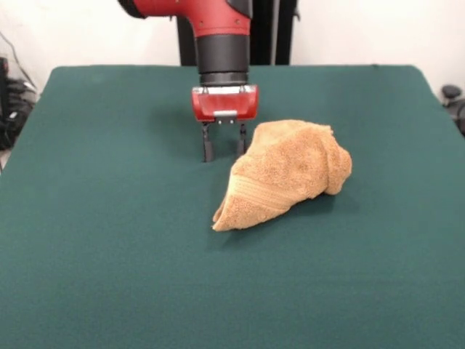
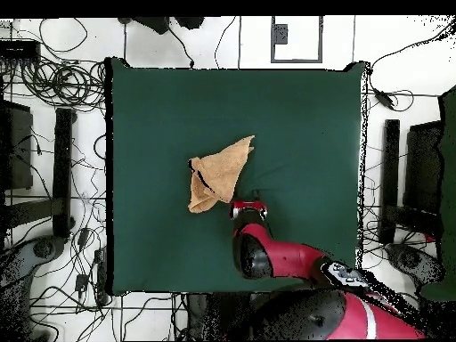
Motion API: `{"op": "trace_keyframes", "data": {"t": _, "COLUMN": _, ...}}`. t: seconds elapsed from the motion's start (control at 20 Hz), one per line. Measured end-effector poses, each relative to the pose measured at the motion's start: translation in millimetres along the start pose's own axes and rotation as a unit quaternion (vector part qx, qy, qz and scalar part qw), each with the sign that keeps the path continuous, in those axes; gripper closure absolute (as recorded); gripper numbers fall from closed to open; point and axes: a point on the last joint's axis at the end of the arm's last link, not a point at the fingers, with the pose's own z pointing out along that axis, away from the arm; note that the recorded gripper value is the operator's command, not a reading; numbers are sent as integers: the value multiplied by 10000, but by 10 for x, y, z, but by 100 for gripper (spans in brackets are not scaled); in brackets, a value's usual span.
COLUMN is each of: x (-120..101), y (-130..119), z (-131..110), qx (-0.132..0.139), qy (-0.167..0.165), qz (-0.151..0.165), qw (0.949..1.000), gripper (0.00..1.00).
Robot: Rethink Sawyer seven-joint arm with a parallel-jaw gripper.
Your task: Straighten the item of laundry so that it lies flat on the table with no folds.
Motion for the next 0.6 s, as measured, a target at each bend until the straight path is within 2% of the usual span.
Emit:
{"op": "trace_keyframes", "data": {"t": 0.1, "x": 24, "y": -72, "z": -72, "qx": -210, "qy": -8, "qz": -38, "qw": 9998, "gripper": 0}}
{"op": "trace_keyframes", "data": {"t": 0.3, "x": 85, "y": -310, "z": -145, "qx": -457, "qy": 9, "qz": 33, "qw": 9989, "gripper": 0}}
{"op": "trace_keyframes", "data": {"t": 0.4, "x": 105, "y": -481, "z": -184, "qx": -532, "qy": -3, "qz": 148, "qw": 9985, "gripper": 0}}
{"op": "trace_keyframes", "data": {"t": 0.6, "x": 96, "y": -609, "z": -202, "qx": -545, "qy": -27, "qz": 331, "qw": 9980, "gripper": 0}}
